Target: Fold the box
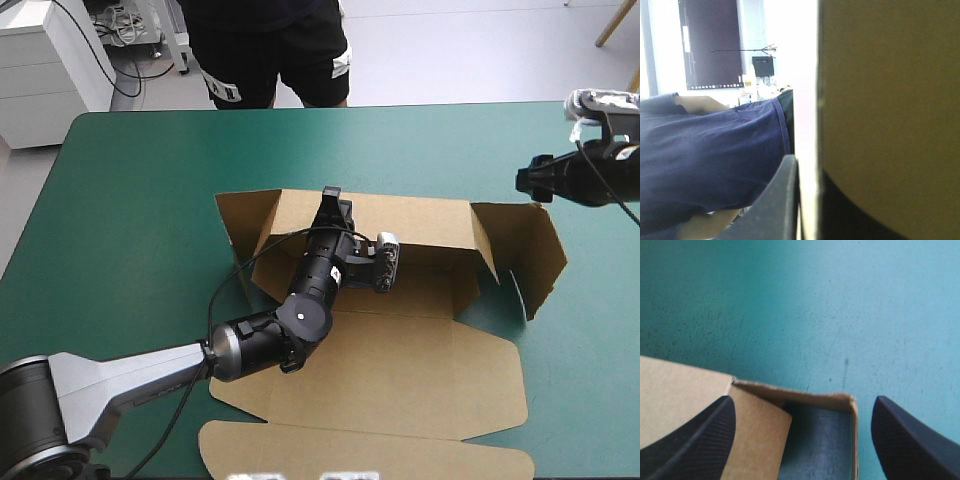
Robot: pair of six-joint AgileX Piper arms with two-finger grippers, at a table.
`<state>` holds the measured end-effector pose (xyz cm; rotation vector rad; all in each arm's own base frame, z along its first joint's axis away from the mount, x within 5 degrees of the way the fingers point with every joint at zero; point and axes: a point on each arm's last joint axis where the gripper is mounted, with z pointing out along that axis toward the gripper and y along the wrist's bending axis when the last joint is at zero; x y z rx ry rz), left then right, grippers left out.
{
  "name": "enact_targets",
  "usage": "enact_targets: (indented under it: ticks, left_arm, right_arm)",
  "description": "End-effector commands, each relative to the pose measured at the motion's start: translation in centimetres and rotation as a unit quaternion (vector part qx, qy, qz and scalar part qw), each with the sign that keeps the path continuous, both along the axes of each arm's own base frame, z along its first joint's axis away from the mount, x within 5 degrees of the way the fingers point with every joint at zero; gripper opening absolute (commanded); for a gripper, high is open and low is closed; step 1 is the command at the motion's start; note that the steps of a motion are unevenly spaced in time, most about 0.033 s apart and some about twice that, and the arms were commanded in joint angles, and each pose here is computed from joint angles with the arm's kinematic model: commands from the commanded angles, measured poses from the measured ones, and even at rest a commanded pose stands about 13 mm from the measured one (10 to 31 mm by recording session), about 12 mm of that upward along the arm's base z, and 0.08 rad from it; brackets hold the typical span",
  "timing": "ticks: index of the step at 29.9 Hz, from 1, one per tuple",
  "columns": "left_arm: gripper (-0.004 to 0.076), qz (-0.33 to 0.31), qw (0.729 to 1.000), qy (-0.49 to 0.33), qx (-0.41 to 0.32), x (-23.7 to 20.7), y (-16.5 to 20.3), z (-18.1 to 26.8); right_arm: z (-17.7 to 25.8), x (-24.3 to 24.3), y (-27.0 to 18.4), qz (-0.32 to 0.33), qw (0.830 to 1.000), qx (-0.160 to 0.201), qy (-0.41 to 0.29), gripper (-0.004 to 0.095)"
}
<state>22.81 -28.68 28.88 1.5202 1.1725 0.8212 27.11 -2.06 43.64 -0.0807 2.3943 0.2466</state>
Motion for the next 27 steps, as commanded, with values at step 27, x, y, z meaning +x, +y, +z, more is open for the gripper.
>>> enact_targets:
  ticks: [27]
  left_arm:
    - [-0.0008, 0.003, 0.999, -0.024, -0.032, -0.4, 0.4, 2.4]
  right_arm:
    - [-6.7, 8.7, 0.7, 0.028, 0.995, -0.013, 0.094, 0.0699]
